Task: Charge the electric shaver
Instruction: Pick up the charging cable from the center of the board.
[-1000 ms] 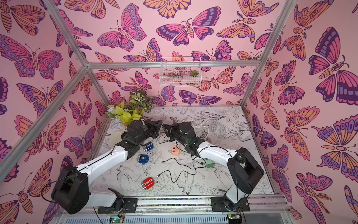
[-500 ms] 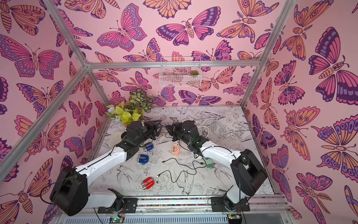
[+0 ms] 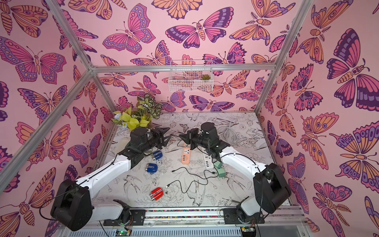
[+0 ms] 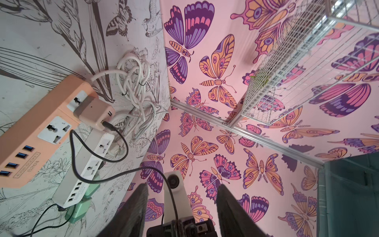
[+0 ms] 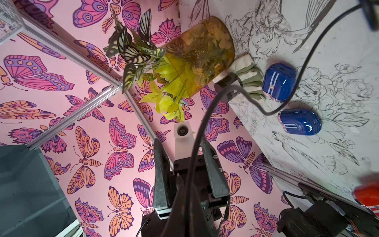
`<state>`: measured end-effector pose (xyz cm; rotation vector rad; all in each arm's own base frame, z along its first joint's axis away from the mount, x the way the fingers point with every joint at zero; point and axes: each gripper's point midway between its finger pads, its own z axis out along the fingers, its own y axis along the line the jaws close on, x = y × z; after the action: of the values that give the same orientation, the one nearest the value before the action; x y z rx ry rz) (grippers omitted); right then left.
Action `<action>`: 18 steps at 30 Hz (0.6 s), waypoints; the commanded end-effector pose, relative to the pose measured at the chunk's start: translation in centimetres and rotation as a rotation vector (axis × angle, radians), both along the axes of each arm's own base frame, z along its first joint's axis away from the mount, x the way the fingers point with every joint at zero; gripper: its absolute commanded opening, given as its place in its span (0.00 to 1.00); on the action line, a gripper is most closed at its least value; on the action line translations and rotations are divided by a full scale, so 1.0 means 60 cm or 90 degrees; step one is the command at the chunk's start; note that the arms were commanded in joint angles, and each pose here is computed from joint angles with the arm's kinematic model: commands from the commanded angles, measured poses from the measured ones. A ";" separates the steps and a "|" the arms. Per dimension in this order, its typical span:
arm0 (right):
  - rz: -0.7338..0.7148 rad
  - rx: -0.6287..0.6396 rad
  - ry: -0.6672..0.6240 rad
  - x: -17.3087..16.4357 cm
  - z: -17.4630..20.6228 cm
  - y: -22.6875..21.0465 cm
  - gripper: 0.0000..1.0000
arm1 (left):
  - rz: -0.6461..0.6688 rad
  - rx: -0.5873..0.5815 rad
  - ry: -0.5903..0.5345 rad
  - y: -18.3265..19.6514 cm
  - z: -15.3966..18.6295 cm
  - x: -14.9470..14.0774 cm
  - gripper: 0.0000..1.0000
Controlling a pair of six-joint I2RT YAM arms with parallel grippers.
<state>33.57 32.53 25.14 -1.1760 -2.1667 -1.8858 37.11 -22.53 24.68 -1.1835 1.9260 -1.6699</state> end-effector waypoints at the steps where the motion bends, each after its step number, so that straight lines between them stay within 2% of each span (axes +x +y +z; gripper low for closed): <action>1: 0.012 -0.006 0.007 0.003 -0.017 0.003 0.00 | -0.014 -0.005 -0.017 -0.005 0.018 -0.002 0.41; 11: -0.003 0.003 0.019 0.020 -0.019 0.008 0.00 | -0.021 0.009 -0.008 -0.004 -0.006 -0.011 0.17; 18: -0.015 0.018 0.022 0.029 -0.012 0.010 0.00 | -0.033 0.029 0.004 -0.008 -0.018 -0.011 0.12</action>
<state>34.39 33.01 22.83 -1.2288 -2.1420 -1.8198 36.80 -22.71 24.26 -1.1570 1.9582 -1.6584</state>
